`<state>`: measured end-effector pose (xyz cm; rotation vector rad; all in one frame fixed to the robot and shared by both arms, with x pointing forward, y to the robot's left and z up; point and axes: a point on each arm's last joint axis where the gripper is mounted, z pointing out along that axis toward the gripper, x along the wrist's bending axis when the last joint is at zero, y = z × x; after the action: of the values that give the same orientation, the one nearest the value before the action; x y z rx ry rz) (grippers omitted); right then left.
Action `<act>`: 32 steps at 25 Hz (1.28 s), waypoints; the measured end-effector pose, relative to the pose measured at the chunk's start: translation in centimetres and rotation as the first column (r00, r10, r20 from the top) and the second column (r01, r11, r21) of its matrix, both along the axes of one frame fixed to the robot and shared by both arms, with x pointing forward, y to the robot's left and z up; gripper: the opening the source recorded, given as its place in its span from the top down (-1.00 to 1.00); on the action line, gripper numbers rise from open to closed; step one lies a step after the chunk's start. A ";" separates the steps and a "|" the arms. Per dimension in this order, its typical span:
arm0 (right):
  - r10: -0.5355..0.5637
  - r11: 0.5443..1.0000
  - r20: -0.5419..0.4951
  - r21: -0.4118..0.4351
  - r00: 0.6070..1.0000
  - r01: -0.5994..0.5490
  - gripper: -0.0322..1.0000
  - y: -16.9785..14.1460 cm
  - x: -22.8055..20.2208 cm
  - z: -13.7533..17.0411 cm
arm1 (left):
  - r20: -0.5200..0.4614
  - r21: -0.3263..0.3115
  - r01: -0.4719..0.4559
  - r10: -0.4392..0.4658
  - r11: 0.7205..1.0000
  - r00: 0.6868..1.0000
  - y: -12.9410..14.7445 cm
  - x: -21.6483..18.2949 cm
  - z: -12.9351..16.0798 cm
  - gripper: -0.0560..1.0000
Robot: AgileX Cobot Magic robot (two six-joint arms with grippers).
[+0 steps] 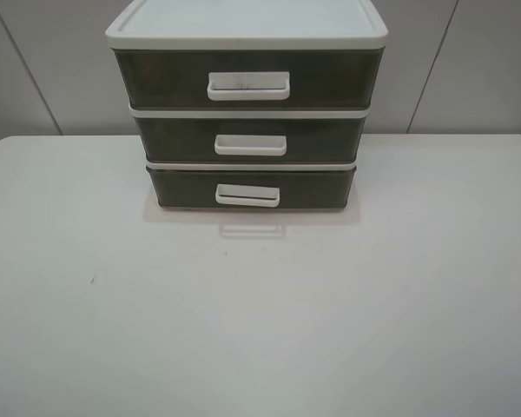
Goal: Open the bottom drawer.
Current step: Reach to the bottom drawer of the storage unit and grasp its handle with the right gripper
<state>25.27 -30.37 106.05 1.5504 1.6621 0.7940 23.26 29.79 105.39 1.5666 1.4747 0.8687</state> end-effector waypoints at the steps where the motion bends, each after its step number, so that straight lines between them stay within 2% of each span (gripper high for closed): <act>1: 0.000 1.000 -0.045 -0.001 0.999 0.000 -0.59 0.0 0.8 0.3 | 0.000 0.000 0.000 0.000 1.000 1.000 0.0 0.0 0.0 -0.52; 5: 0.013 1.000 -0.196 -0.006 0.981 -0.015 -0.59 0.2 4.9 1.9 | 0.000 0.000 0.000 0.000 1.000 1.000 0.0 0.0 0.0 -0.52; 7: 0.066 0.997 -0.225 -0.010 0.972 -0.070 -0.59 0.8 7.2 2.4 | 0.000 0.000 0.000 0.000 1.000 1.000 0.0 0.0 0.0 -0.52; 10: 0.204 0.970 -0.209 -0.087 0.956 -0.226 -0.59 2.6 11.1 2.5 | 0.000 0.000 0.000 0.000 1.000 1.000 0.0 0.0 0.0 -0.52; 12: 0.343 0.916 -0.181 -0.155 0.922 -0.371 -0.59 5.1 13.3 2.1 | 0.000 0.000 0.000 0.000 1.000 1.000 0.0 0.0 0.0 -0.52; 16: 0.606 0.725 -0.203 -0.258 0.769 -0.639 -0.59 11.3 15.1 0.0 | 0.000 0.000 0.000 0.000 1.000 1.000 0.0 0.0 0.0 -0.52; 18: 0.687 0.617 -0.245 -0.301 0.684 -0.727 -0.59 14.2 15.5 -1.7 | 0.000 0.000 0.000 0.000 1.000 1.000 0.0 0.0 0.0 -0.52; 20: 0.743 0.531 -0.261 -0.330 0.616 -0.780 -0.59 16.3 15.9 -3.1 | 0.000 0.000 0.000 0.000 1.000 1.000 0.0 0.0 0.0 -0.52; 23: 0.794 0.438 -0.276 -0.357 0.541 -0.825 -0.59 18.6 16.8 -5.3 | 0.000 0.000 0.000 0.000 1.000 1.000 0.0 0.0 0.0 -0.52; 25: 0.806 0.365 -0.324 -0.386 0.495 -0.847 -0.59 19.5 17.5 -7.3 | 0.000 0.000 0.000 0.000 1.000 1.000 0.0 0.0 0.0 -0.52; 30: 0.796 0.128 -0.491 -0.435 0.354 -0.891 -0.59 20.9 18.9 -12.5 | 0.000 0.000 0.000 0.000 1.000 1.000 0.0 0.0 0.0 -0.52; 32: 0.777 0.085 -0.535 -0.431 0.331 -0.898 -0.59 21.1 19.6 -14.0 | 0.000 0.000 0.000 0.000 1.000 1.000 0.0 0.0 0.0 -0.52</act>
<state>44.86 -9.26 92.04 -0.0878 2.6063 0.4033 23.26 29.79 105.39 1.5666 1.4747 0.8687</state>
